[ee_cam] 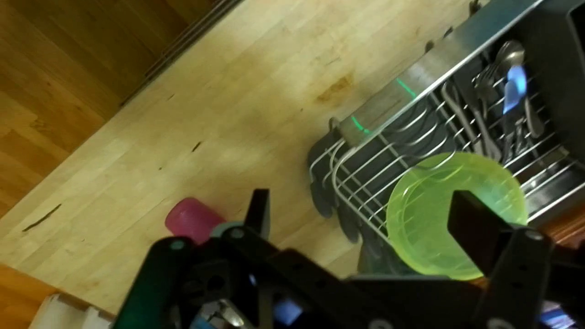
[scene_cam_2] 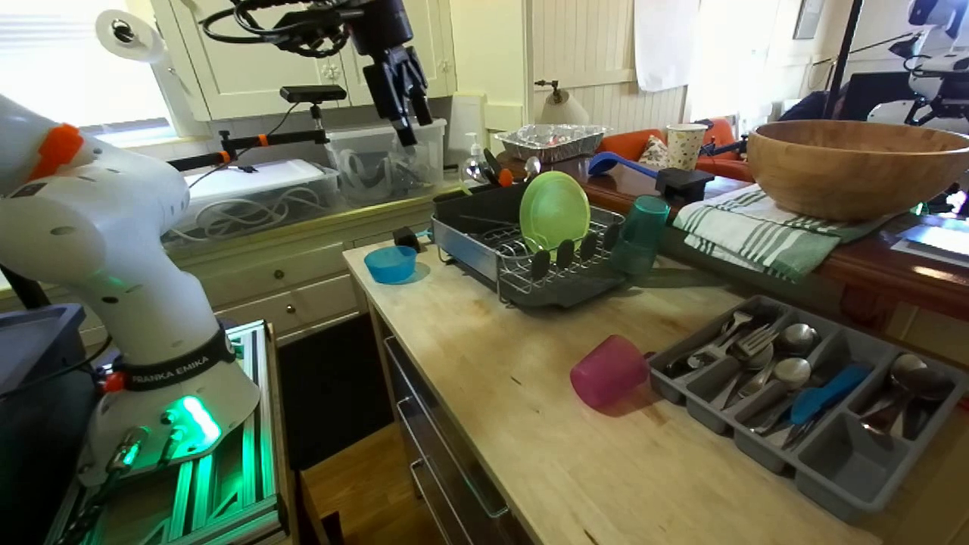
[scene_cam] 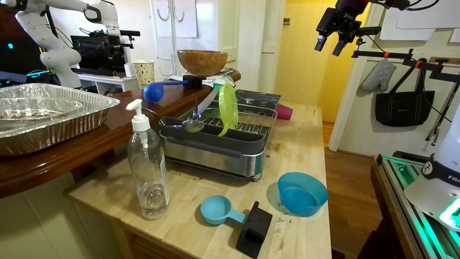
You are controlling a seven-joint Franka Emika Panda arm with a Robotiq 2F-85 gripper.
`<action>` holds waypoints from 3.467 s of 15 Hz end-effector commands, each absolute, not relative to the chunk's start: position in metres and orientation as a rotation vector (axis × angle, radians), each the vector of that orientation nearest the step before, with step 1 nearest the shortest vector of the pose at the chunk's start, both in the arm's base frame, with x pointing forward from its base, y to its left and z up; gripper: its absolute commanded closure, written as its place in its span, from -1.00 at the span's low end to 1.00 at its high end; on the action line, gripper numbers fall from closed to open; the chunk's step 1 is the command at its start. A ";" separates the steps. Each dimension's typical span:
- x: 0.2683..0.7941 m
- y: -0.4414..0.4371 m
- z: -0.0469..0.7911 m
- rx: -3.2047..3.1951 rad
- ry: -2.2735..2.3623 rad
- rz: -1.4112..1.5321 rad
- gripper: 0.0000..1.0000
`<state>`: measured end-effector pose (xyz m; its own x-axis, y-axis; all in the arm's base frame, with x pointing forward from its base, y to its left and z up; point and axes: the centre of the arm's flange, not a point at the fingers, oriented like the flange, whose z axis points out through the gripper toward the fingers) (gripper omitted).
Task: Pick up the cup and make it stand upright then put the purple spoon back into it
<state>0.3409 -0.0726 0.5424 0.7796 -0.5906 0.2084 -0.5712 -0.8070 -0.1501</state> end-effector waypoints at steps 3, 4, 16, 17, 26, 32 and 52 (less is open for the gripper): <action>0.397 -0.143 0.509 -2.872 1.094 -0.483 -1.00; 0.403 -0.152 0.501 -2.881 1.087 -0.483 -1.00; 0.441 -0.268 0.435 -2.966 1.242 -0.343 -1.00; 0.424 -0.247 0.445 -2.945 1.199 -0.355 -1.00; 0.441 -0.269 0.425 -3.008 1.298 -0.369 -1.00; 0.465 -0.292 0.396 -3.119 1.228 -0.380 -1.00; 0.546 -0.318 0.307 -3.168 1.424 0.166 -1.00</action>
<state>0.5297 -0.3141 0.3142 0.6992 -0.7122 0.0618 -0.6928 -0.6537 0.3045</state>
